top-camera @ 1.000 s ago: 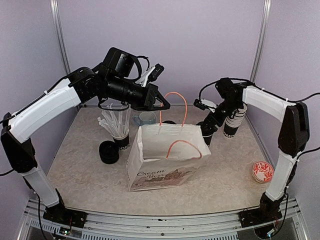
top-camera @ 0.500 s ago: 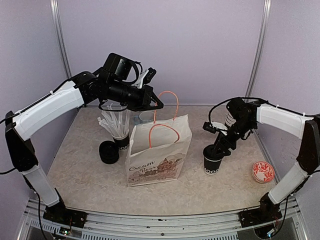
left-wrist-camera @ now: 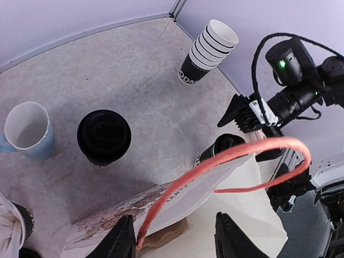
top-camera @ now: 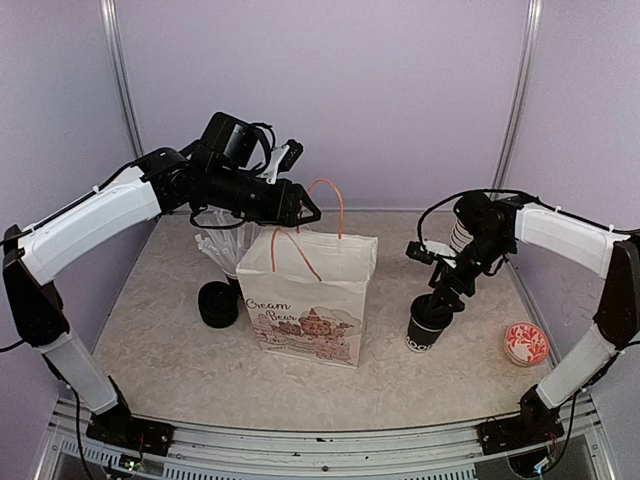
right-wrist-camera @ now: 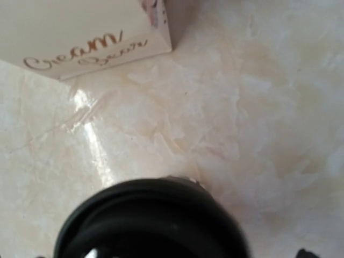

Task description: Pack the takeout coffee

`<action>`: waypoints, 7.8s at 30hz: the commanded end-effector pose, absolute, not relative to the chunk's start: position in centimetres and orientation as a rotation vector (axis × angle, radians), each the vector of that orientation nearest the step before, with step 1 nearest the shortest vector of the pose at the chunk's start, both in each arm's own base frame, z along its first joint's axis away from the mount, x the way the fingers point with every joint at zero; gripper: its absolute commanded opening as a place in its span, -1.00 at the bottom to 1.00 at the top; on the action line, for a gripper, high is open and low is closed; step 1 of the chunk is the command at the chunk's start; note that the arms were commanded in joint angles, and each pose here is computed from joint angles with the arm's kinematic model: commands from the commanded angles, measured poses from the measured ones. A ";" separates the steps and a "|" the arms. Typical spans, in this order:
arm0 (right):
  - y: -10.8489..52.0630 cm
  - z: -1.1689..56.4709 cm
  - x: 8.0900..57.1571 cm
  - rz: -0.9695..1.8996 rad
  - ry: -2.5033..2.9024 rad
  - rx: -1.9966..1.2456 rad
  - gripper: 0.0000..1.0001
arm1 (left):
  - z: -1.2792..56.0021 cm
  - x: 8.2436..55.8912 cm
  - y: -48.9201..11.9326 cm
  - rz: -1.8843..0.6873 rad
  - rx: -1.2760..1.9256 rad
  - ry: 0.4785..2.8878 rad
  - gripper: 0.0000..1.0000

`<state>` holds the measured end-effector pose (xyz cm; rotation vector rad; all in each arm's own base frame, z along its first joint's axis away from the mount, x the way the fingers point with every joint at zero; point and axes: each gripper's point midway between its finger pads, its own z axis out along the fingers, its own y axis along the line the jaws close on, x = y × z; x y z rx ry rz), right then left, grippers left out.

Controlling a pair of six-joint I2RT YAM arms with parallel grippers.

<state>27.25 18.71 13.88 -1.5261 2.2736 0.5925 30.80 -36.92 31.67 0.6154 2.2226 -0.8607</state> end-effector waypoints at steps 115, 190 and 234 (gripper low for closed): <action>19.0 12.9 23.8 0.188 2.122 -2.036 0.39 | 35.7 33.0 -32.0 -0.573 0.729 1.904 0.79; 26.2 42.5 19.1 0.325 1.234 -1.844 0.23 | 29.5 29.5 -41.6 -0.877 1.235 1.971 -1.00; 29.9 34.4 23.4 0.095 1.470 -1.990 0.14 | 29.7 27.7 -42.4 -0.885 1.303 1.912 -0.97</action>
